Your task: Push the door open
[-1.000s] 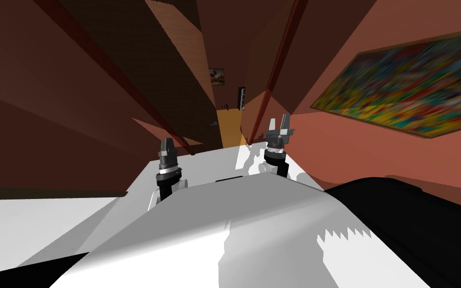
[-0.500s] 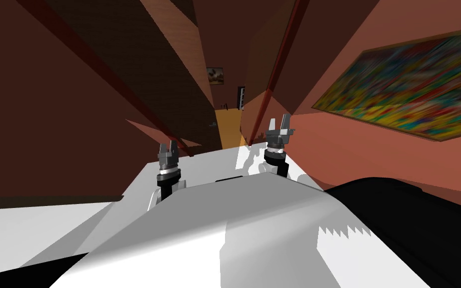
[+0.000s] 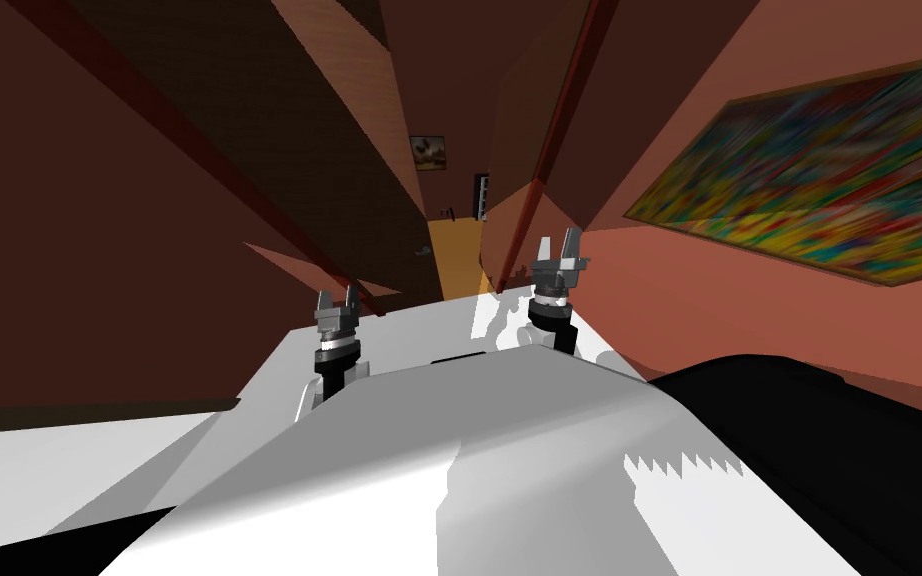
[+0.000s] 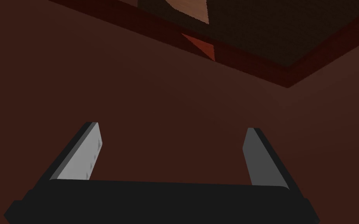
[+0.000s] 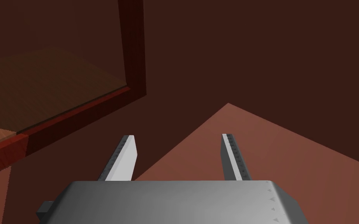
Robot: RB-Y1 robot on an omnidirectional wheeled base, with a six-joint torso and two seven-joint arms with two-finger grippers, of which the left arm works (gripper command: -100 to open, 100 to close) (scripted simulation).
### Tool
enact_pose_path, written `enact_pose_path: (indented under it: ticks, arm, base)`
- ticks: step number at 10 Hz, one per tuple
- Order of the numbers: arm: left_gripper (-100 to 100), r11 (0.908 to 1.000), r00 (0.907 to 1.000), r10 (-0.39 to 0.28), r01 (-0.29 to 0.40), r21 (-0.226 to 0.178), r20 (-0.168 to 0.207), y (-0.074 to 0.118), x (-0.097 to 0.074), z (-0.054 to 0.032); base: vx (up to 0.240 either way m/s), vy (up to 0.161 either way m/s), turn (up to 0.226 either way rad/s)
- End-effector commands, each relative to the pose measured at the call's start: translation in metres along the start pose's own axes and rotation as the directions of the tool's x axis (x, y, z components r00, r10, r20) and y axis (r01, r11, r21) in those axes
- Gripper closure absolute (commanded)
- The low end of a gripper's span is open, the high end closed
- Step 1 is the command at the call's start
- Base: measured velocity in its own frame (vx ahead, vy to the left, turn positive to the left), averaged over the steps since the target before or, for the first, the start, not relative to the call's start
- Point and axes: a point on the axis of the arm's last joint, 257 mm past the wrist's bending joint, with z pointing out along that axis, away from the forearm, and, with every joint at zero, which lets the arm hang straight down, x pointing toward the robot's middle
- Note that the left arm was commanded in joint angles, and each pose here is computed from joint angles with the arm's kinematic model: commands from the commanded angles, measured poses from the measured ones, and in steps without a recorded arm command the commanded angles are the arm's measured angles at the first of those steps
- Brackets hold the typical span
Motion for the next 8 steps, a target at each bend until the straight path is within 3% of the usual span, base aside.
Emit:
enact_pose_path:
  ticks: [1,3,6,7,8]
  arm:
    - [-100,0.9972,0.9971,0.074,-0.075,-0.002,-0.015,0.008,0.006,-0.0028]
    - [-100,0.9922,0.9919,0.125,-0.125,-0.004,-0.026,0.013,0.011,-0.0051]
    - [-100,0.9661,0.9643,0.258,-0.258,-0.004,-0.062,0.029,0.023,-0.0128]
    - [-100,0.9635,0.9617,0.267,-0.268,-0.003,-0.062,0.029,0.023,-0.0128]
    - [-100,0.9496,0.9470,0.313,-0.313,-0.001,-0.074,0.034,0.028,-0.0156]
  base:
    - [0.069,-0.017,-0.023]
    - [0.083,-0.027,-0.011]
    - [0.085,-0.029,-0.019]
    - [0.067,-0.028,-0.002]
    - [0.063,-0.025,-0.012]
